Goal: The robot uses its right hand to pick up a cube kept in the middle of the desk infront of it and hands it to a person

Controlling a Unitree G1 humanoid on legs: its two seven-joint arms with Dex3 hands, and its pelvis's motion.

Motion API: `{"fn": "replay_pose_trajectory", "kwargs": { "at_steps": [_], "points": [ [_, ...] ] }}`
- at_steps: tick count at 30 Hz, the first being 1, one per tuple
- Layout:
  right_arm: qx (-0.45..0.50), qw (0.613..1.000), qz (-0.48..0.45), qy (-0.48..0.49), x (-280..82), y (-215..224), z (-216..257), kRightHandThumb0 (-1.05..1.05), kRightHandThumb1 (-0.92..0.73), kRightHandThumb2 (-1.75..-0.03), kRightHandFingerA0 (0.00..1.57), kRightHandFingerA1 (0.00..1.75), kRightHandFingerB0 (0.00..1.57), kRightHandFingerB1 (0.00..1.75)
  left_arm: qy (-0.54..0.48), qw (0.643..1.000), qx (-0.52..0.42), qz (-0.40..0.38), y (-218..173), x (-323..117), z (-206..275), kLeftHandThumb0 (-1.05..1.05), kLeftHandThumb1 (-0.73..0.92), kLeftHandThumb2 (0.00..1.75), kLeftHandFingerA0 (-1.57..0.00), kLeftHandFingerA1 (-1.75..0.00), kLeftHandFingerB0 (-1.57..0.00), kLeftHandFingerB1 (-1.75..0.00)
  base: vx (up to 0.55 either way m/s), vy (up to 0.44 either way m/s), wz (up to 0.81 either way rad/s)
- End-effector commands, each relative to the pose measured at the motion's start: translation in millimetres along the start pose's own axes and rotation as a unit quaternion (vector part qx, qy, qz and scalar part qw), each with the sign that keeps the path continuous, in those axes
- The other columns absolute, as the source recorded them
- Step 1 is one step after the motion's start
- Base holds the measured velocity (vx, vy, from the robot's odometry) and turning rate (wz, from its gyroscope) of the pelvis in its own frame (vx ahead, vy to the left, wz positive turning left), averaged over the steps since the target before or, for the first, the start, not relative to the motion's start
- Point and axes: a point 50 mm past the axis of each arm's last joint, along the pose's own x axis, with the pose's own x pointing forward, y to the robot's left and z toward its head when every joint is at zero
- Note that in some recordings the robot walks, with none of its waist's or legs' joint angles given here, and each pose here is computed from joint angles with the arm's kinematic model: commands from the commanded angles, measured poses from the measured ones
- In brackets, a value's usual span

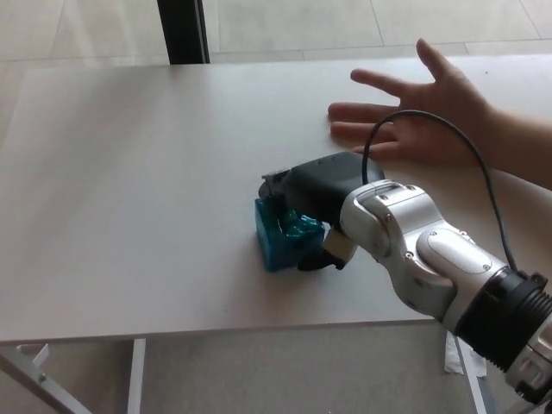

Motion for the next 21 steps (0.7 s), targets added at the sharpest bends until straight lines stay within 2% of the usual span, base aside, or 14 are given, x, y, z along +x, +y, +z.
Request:
{"fn": "replay_pose_trajectory", "kwargs": {
  "at_steps": [1, 2, 3, 4, 5, 6, 8, 11, 15, 16, 17, 18, 20, 21],
  "points": [
    [-0.005, 0.991, -0.132, 0.002, -3.0, 13.9, -0.1, -0.31, -0.64, -0.63, 0.85, 1.43, 0.89, 0.53, -0.011, 1.0, 0.025, -0.003, 1.6, -1.2, -0.1, -1.05, 0.61, 0.86, -0.57, -1.45, -0.24, -1.35, 0.0, 0.0, 0.0],
    [0.003, 0.99, -0.144, 0.0, -3.1, 15.2, 0.8, -0.31, -0.64, -0.63, 0.85, 1.43, 0.89, 0.53, -0.01, 1.0, 0.022, -0.002, 1.5, -1.1, -0.7, -1.05, 0.61, 0.86, -0.57, -1.45, -0.24, -1.35, 0.0, 0.0, 0.0],
    [0.012, 0.988, -0.156, 0.0, -3.8, 17.2, 2.0, -0.34, -0.64, -0.59, 0.85, 1.48, 0.9, 0.58, -0.009, 1.0, 0.021, -0.003, 0.7, -1.2, -1.8, -1.05, 0.6, 0.89, -0.55, -1.45, -0.23, -1.45, 0.0, 0.0, 0.0],
    [0.021, 0.983, -0.184, -0.003, -4.8, 20.3, 3.4, -0.34, -0.58, -0.57, 0.85, 1.5, 0.95, 0.62, -0.008, 1.0, 0.023, -0.002, -0.5, -1.3, -3.2, -1.05, 0.61, 0.9, -0.55, -1.45, -0.22, -1.45, 0.0, 0.0, 0.0],
    [0.024, 0.979, -0.2, -0.004, -5.5, 22.5, 4.6, -0.35, -0.57, -0.57, 0.84, 1.53, 0.95, 0.66, -0.008, 1.0, 0.025, -0.001, -0.7, -1.5, -3.9, -1.05, 0.64, 0.9, -0.58, -1.49, -0.32, -1.4, 0.0, 0.0, 0.0],
    [0.025, 0.978, -0.209, -0.004, -5.8, 23.9, 5.5, -0.35, -0.57, -0.57, 0.84, 1.53, 0.95, 0.66, -0.009, 1.0, 0.028, -0.002, -0.2, -1.8, -4.3, -1.05, 0.64, 0.9, -0.58, -1.49, -0.32, -1.4, 0.0, 0.0, 0.0],
    [0.057, 0.971, -0.234, 0.008, -5.9, 28.5, 7.1, -0.38, -0.61, -0.62, 0.76, 1.62, 0.93, 0.7, -0.005, 1.0, 0.015, 0.003, -0.1, -1.8, -5.8, -1.05, 0.61, 0.91, -0.62, -1.47, -0.26, -1.46, 0.0, 0.0, 0.0],
    [0.077, 0.961, -0.265, 0.014, -5.8, 32.1, 8.0, -0.38, -0.61, -0.61, 0.8, 1.67, 0.91, 0.81, -0.003, 1.0, 0.008, 0.002, -0.5, -1.8, -6.7, -1.05, 0.62, 0.91, -0.59, -1.46, -0.24, -1.44, 0.0, 0.0, 0.0],
    [0.076, 0.96, -0.271, 0.011, -6.4, 32.4, 5.9, -0.38, -0.61, -0.61, 0.77, 1.65, 0.88, 0.78, 0.0, 1.0, 0.013, 0.004, -0.7, -1.8, -7.2, -1.05, 0.64, 0.93, -0.59, -1.44, -0.2, -1.42, 0.0, 0.0, 0.0],
    [0.07, 0.958, -0.279, 0.007, -8.8, 27.3, 1.2, -0.37, -0.58, -0.57, 0.82, 1.58, 0.92, 0.7, -0.002, 1.0, 0.009, 0.004, -0.2, -1.9, -7.4, -1.05, 0.61, 0.94, -0.63, -1.46, -0.25, -1.46, 0.0, 0.0, 0.0],
    [0.065, 0.957, -0.281, 0.005, -10.6, 21.6, -2.7, -0.36, -0.58, -0.57, 0.81, 1.56, 0.91, 0.68, -0.001, 1.0, 0.004, 0.003, 0.7, -2.1, -7.5, -1.05, 0.61, 0.93, -0.65, -1.46, -0.22, -1.48, 0.0, 0.0, 0.0],
    [0.062, 0.956, -0.286, 0.005, -11.7, 16.6, -6.3, -0.36, -0.55, -0.6, 0.78, 1.61, 0.91, 0.64, 0.0, 1.0, 0.004, 0.003, 1.3, -2.2, -7.9, -1.05, 0.62, 0.89, -0.61, -1.48, -0.28, -1.38, 0.0, 0.0, 0.0],
    [0.061, 0.955, -0.29, 0.005, -12.0, 15.3, -7.5, -0.36, -0.55, -0.6, 0.78, 1.61, 0.91, 0.64, 0.0, 1.0, 0.005, 0.003, 1.4, -2.3, -8.0, -1.05, 0.62, 0.89, -0.61, -1.48, -0.28, -1.38, 0.0, 0.0, 0.0],
    [0.049, 0.95, -0.308, 0.002, -13.3, 5.9, -14.0, -0.35, -0.55, -0.57, 0.8, 1.61, 0.92, 0.66, -0.002, 1.0, 0.005, 0.003, 2.1, -2.5, -7.9, -1.05, 0.62, 0.93, -0.61, -1.46, -0.22, -1.46, 0.0, 0.0, 0.0]
  ]
}}
